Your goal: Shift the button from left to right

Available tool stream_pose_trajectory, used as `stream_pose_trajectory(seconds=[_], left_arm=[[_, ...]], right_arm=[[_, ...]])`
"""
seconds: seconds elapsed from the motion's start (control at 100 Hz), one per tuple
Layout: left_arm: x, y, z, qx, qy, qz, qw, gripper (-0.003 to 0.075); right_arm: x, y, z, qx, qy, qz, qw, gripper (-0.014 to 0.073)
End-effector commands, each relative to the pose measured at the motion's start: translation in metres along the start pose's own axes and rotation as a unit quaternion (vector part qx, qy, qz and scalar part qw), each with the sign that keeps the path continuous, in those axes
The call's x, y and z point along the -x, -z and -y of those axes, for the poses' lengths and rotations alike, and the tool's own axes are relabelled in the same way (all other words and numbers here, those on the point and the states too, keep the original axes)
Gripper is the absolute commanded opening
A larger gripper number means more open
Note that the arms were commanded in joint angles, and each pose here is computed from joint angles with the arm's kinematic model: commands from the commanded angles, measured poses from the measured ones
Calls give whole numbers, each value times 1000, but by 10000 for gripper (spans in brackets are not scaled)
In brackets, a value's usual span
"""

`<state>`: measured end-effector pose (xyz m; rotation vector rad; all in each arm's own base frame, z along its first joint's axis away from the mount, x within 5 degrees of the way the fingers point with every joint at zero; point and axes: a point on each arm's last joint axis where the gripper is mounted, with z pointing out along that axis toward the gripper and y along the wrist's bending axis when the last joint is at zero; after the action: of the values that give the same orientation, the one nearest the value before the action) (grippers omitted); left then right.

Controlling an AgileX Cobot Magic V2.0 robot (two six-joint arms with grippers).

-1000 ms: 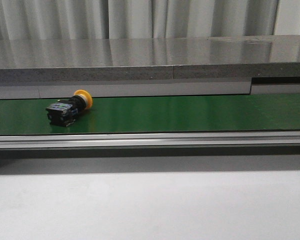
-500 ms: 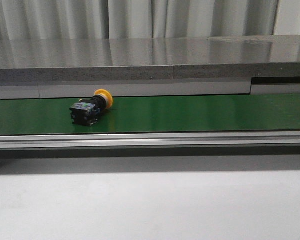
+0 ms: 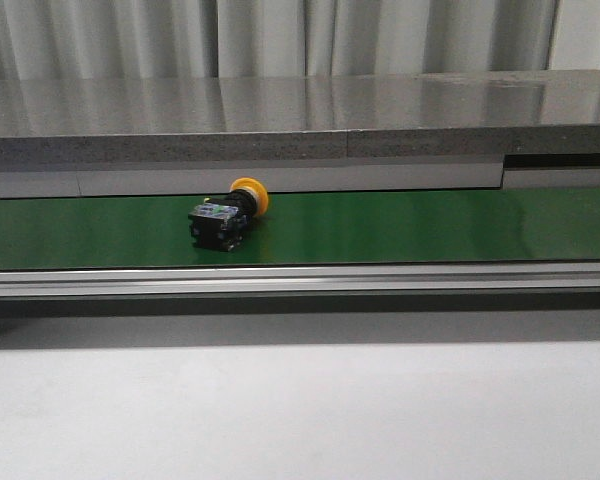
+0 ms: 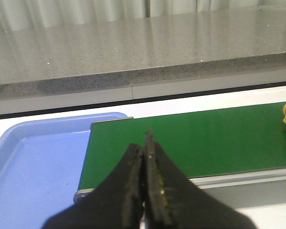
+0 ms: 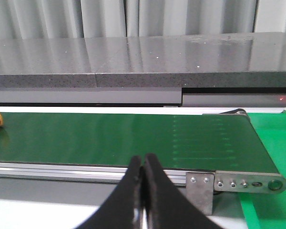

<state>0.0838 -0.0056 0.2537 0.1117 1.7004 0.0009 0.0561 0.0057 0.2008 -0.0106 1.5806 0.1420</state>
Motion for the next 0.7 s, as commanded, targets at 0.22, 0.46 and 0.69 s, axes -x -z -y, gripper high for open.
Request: stream_pose_trajectory(seconds=[0.22, 0.46, 0.69], left_arm=[[16, 1, -1, 5, 3, 53, 999, -19], [16, 1, -1, 5, 3, 53, 999, -19], [16, 1, -1, 5, 3, 53, 999, -19]], right_arm=[[65, 2, -7, 9, -24, 30, 999, -68], [98, -25, -12, 7, -24, -128, 991, -68], [125, -72, -15, 3, -25, -221, 975, -68]])
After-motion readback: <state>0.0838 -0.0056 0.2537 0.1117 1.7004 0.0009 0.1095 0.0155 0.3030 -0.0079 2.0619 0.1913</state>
